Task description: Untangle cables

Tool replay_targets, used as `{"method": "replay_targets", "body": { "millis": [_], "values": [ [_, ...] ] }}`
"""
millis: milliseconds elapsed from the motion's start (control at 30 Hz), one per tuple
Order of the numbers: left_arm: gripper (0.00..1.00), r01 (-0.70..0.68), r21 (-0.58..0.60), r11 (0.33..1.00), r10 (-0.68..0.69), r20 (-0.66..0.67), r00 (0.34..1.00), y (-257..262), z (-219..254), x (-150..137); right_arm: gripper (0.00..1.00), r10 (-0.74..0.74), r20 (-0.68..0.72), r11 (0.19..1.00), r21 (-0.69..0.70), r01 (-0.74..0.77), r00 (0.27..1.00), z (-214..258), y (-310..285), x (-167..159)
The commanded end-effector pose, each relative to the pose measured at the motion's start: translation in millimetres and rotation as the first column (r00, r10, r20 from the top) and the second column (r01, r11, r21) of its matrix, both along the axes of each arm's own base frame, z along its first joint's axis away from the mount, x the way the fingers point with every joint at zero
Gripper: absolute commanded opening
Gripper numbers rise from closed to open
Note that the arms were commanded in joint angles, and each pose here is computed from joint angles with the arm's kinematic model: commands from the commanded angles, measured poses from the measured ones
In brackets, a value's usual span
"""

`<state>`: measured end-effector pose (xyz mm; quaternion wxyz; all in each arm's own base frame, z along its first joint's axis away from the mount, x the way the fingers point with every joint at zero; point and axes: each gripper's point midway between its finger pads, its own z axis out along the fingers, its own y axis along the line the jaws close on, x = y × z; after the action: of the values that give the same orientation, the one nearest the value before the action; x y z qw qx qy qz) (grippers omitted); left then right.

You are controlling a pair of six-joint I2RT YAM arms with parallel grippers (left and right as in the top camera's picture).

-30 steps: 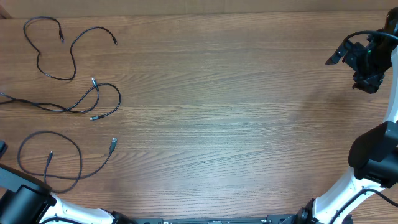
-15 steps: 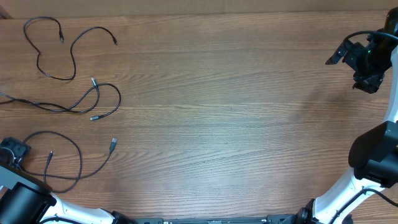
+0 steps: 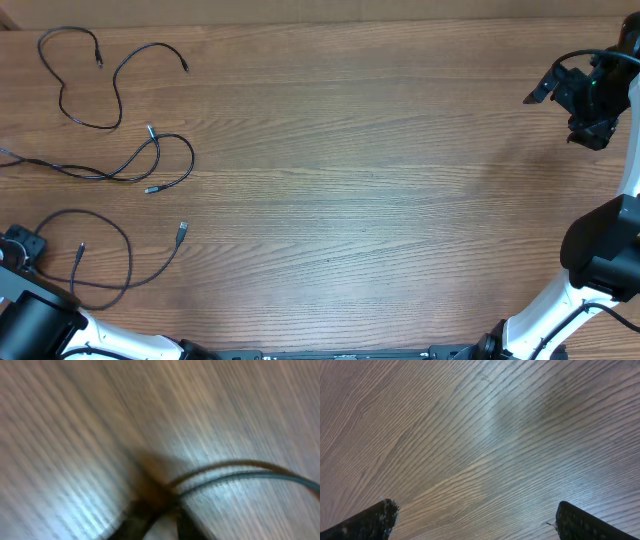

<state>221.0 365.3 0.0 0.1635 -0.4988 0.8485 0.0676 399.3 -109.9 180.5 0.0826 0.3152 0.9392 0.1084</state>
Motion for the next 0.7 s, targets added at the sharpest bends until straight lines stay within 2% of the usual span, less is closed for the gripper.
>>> {"method": "replay_targets", "body": {
  "millis": [0, 200, 333, 500, 667],
  "values": [
    [0.04, -0.045, -0.015, 0.999, 0.043, -0.128, 0.991, -2, -30, -25, 1.00, -0.006, 0.040, 1.000, -0.013, 0.007, 0.999, 15, -1, 1],
    [0.04, -0.075, 0.092, 0.993, 0.090, -0.173, 0.981, 23, -16, -31, 1.00, -0.006, 0.040, 1.000, -0.013, 0.007, 0.999, 15, -1, 1],
    [0.04, -0.091, 0.159, 0.983, 0.120, -0.179, 0.977, 48, 14, -27, 1.00, -0.006, 0.040, 1.000, -0.013, 0.007, 0.999, 15, -1, 1],
    [0.04, -0.138, 0.254, 0.957, 0.198, -0.226, 0.954, 77, 54, -36, 1.00, -0.006, 0.040, 1.000, -0.013, 0.007, 0.999, 15, -1, 1],
    [0.04, -0.177, 0.325, 0.929, 0.249, -0.196, 0.949, 100, 95, -34, 1.00, -0.006, 0.040, 1.000, -0.013, 0.007, 0.999, 15, -1, 1]
  ]
}}
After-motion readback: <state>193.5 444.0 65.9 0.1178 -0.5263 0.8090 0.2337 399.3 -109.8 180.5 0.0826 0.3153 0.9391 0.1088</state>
